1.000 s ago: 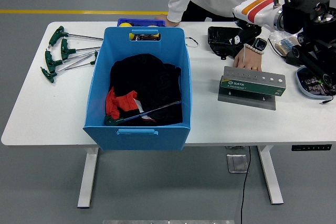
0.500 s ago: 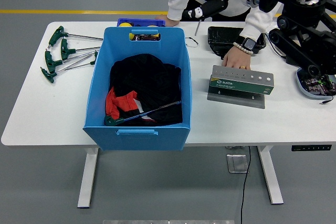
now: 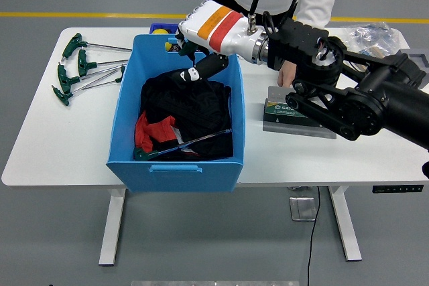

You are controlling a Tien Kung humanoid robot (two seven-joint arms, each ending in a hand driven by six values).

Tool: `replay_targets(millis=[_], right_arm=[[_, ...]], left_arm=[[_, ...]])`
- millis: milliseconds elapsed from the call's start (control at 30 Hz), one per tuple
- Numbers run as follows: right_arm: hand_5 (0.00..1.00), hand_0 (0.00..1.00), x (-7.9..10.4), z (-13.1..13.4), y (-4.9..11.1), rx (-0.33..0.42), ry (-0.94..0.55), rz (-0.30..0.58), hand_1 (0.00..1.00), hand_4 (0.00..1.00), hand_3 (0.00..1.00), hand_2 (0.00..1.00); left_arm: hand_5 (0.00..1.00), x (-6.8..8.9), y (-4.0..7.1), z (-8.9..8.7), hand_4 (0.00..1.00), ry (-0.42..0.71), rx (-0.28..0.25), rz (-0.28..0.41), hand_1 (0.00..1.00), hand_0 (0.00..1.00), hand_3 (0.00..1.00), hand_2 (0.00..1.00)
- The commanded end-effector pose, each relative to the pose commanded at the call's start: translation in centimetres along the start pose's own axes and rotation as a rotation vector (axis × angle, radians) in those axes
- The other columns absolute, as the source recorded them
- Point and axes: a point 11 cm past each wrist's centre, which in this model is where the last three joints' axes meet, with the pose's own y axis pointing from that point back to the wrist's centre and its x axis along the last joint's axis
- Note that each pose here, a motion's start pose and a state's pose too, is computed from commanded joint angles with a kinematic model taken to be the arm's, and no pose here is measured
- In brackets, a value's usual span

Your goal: Lift tool from toolbox,place it in box,lift tool from toolbox,place it in box

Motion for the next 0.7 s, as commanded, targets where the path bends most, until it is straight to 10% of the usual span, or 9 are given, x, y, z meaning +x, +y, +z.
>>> replay_targets(millis=[700], right_arm=[[0.615, 0.779, -3.8, 3.6, 1.1, -0.115, -0.023, -0.125, 0.779, 0.916, 0.998, 0.874]], left_arm=[[0.803, 0.1, 0.0, 0.1, 0.998, -0.026, 0.007, 0.008, 0.751, 0.694, 0.835, 0.819]])
